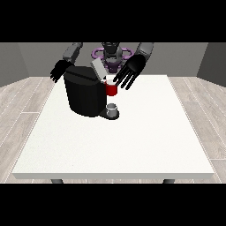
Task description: Insert the coffee pod into the coffee machine and close the lid
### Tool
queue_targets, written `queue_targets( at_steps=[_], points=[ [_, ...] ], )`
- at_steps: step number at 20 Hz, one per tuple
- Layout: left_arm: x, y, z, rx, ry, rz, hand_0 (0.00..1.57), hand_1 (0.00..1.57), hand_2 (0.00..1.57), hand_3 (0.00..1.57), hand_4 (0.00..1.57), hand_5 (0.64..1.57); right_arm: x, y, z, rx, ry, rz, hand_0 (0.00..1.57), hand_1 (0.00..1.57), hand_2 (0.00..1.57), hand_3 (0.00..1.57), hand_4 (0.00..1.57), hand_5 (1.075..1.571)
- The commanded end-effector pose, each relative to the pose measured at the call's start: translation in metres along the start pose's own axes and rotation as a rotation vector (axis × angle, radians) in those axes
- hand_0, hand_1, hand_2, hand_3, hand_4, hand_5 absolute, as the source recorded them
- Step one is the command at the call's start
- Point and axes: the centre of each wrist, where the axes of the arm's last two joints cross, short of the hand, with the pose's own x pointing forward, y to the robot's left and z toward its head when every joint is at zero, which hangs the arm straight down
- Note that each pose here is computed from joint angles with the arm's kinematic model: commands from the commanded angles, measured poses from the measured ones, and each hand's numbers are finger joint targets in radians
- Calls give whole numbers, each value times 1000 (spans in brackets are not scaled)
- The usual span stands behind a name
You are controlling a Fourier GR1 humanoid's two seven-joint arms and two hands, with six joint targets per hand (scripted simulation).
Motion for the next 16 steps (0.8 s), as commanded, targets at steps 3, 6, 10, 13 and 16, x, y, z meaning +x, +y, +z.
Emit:
queue_targets(
  at_steps=[3,6,10,13,16],
  points=[
    [-4,-24,3,-44,15,3,0,0,0,0,0,1571,-25,-3,17,-23,36,10,0,0,0,0,424,1571],
    [-11,-42,6,-83,50,42,0,0,0,0,0,1571,-27,-17,22,-51,120,-8,0,0,0,0,363,1571],
    [-12,-57,10,-62,9,171,0,0,0,0,0,1571,-38,-17,29,-72,105,-1,0,0,0,0,383,1571],
    [-17,-63,11,1,16,430,0,0,0,0,0,1571,-46,-48,33,-99,147,7,0,0,0,0,433,1571],
    [-18,-128,20,-7,30,711,0,0,0,0,261,1571,-66,-35,56,-137,211,3,0,0,0,0,424,1571]
  ],
)
